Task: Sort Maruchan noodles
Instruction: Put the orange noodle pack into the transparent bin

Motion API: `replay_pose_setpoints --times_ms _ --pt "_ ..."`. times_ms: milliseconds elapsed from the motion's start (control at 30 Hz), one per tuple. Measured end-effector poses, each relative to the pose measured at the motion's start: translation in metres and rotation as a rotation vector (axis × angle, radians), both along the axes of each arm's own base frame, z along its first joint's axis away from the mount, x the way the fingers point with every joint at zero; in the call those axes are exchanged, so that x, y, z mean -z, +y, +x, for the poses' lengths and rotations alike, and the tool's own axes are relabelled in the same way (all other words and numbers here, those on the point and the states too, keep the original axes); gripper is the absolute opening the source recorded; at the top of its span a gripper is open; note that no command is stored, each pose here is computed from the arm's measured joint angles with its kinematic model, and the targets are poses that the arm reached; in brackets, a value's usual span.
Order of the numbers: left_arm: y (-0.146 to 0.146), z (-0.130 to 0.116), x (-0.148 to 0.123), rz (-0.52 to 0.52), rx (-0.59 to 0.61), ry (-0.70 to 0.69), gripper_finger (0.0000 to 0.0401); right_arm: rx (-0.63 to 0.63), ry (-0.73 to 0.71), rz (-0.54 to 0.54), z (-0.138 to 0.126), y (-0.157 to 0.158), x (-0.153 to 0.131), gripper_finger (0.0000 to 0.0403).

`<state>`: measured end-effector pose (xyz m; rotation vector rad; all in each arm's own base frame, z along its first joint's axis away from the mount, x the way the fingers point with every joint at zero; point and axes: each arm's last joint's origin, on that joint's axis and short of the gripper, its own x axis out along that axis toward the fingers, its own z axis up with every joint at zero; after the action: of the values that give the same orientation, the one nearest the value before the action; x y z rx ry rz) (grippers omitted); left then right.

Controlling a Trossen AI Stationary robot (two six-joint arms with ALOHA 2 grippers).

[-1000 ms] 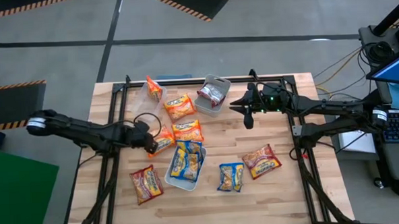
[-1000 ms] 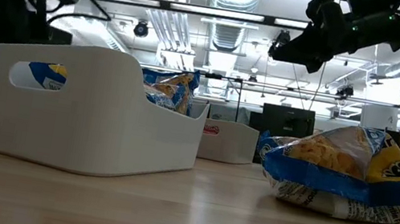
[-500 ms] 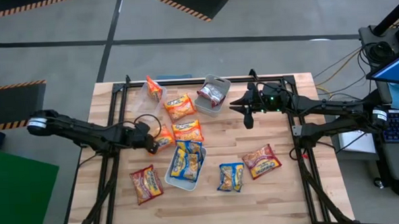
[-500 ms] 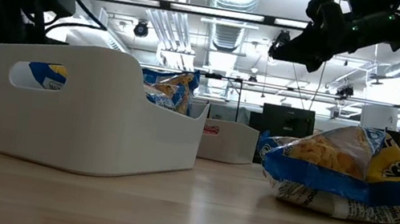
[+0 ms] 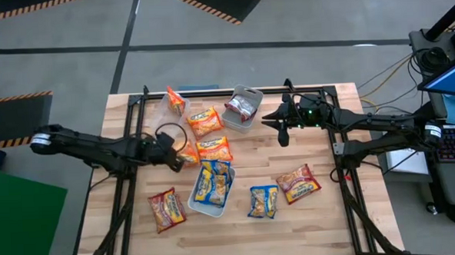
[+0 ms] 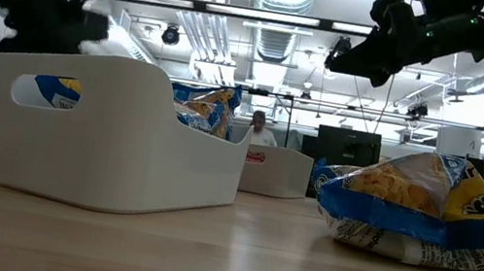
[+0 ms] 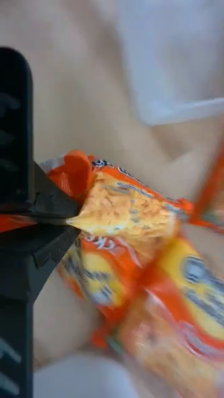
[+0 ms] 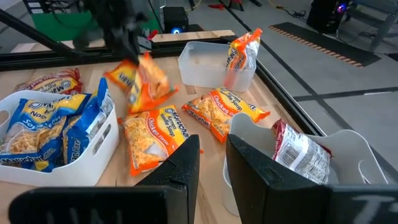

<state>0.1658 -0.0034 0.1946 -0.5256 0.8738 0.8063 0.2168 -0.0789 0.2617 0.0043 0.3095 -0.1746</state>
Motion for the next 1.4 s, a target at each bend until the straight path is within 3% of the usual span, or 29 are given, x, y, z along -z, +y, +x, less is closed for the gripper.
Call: replay_pose_setpoints --times_ms 433,667,867,1133,1400 --pt "0.018 0.002 -0.129 0.483 0.076 0.07 0.0 -0.002 0.001 -0.007 0.0 0.0 0.0 0.0068" --pt "0.052 -0.001 -0.159 0.566 0.039 0.203 0.0 -0.003 0.0 -0.01 0.0 0.0 0.0 0.0068" --pt "0.09 0.001 -0.146 0.494 0.102 0.458 0.0 -0.002 0.001 -0.014 0.0 0.0 0.0 0.0068" --pt "0.132 0.008 -0.097 0.219 0.203 0.812 0.0 -0.003 0.008 -0.012 0.0 0.0 0.0 0.0068" --pt "0.156 0.034 -0.057 0.121 0.306 0.977 0.0 -0.009 0.012 -0.03 0.0 0.0 0.0 0.0068"
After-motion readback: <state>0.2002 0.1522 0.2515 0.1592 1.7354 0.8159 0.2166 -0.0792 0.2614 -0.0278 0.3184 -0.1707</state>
